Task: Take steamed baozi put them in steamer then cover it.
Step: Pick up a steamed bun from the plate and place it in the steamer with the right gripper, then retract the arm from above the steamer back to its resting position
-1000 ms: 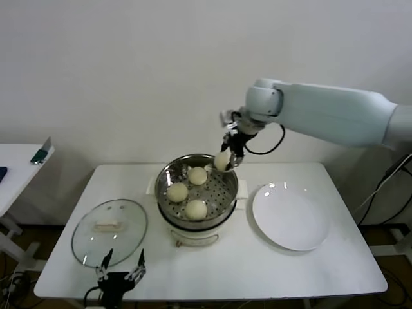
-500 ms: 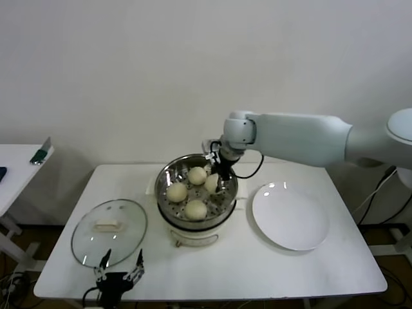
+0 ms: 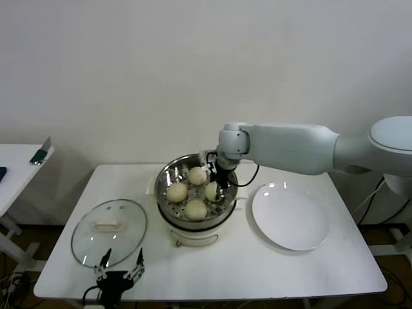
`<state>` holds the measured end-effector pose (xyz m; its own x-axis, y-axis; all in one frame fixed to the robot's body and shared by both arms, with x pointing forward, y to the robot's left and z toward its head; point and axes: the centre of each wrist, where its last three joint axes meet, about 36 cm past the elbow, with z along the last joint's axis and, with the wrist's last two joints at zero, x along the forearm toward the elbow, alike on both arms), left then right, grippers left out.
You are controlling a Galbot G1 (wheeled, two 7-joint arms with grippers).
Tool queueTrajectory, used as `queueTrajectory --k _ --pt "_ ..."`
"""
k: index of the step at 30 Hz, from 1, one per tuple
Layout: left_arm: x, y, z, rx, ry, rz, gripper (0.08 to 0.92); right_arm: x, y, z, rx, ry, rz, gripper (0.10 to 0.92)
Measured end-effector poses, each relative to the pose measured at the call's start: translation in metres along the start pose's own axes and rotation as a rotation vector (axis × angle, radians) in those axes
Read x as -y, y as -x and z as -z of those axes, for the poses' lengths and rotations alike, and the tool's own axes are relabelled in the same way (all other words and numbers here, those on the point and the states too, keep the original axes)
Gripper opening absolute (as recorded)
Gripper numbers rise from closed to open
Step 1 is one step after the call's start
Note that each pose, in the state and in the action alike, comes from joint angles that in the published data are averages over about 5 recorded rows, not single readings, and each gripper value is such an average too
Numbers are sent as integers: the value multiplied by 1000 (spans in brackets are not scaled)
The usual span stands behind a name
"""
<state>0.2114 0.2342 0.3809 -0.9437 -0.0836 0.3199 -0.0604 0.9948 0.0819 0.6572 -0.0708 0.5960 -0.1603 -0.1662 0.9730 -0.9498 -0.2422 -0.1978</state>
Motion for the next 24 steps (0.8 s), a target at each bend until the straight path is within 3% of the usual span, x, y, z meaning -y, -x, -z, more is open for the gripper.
queueTrajectory --k 5,11,24 --pt "0 -1 3 3 -1 -1 823 6 -12 -5 30 7 -4 817" --pt "-2 -2 7 8 6 -10 823 15 -36 -21 115 79 -45 823" --pt "-10 10 11 53 49 8 823 -4 -69 -101 527 440 -451 823"
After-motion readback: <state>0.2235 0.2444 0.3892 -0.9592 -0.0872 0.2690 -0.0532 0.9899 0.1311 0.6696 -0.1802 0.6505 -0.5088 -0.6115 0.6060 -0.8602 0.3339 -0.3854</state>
